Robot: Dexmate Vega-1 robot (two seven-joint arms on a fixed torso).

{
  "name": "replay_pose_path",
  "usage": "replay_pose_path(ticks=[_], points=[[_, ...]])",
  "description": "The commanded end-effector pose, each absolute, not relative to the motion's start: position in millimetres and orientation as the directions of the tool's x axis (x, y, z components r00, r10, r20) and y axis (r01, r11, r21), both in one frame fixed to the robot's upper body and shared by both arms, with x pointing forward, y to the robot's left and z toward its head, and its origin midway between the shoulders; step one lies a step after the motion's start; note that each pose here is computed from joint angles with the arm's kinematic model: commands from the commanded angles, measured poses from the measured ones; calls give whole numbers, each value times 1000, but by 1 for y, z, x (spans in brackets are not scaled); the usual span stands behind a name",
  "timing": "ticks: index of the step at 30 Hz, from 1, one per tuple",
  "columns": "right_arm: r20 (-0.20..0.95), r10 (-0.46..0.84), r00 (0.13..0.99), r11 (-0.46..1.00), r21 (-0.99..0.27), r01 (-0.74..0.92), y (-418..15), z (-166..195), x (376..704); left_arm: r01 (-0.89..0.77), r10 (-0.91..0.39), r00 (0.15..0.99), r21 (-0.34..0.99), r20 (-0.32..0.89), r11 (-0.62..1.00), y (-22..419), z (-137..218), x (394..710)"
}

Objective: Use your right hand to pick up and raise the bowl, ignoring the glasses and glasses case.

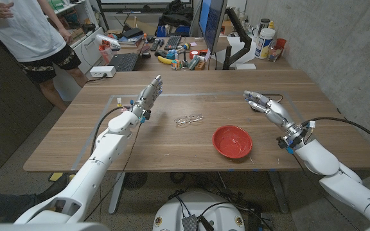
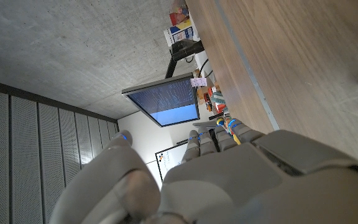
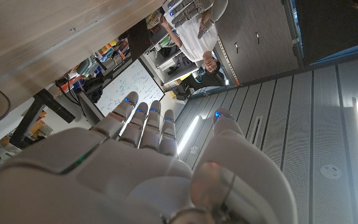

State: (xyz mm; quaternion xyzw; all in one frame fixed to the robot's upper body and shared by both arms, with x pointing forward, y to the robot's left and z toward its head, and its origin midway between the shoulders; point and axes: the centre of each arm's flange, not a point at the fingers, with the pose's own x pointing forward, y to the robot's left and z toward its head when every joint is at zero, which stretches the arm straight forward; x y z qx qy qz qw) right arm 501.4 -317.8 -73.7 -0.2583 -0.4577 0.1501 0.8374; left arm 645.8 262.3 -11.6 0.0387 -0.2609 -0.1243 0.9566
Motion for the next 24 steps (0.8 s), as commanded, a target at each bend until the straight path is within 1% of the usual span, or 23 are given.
replay_pose_path(ticks=[1, 14, 24], points=[[697, 495, 519, 817, -577, -4, -325, -80, 492, 213, -260, 837, 150, 481, 965, 256, -14, 645], [714, 511, 479, 791, -609, 64, -328, -85, 484, 203, -250, 838, 150, 485, 968, 255, -14, 640], [716, 497, 490, 801, -596, 59, -335, -97, 479, 198, -245, 838, 147, 487, 969, 254, -15, 638]])
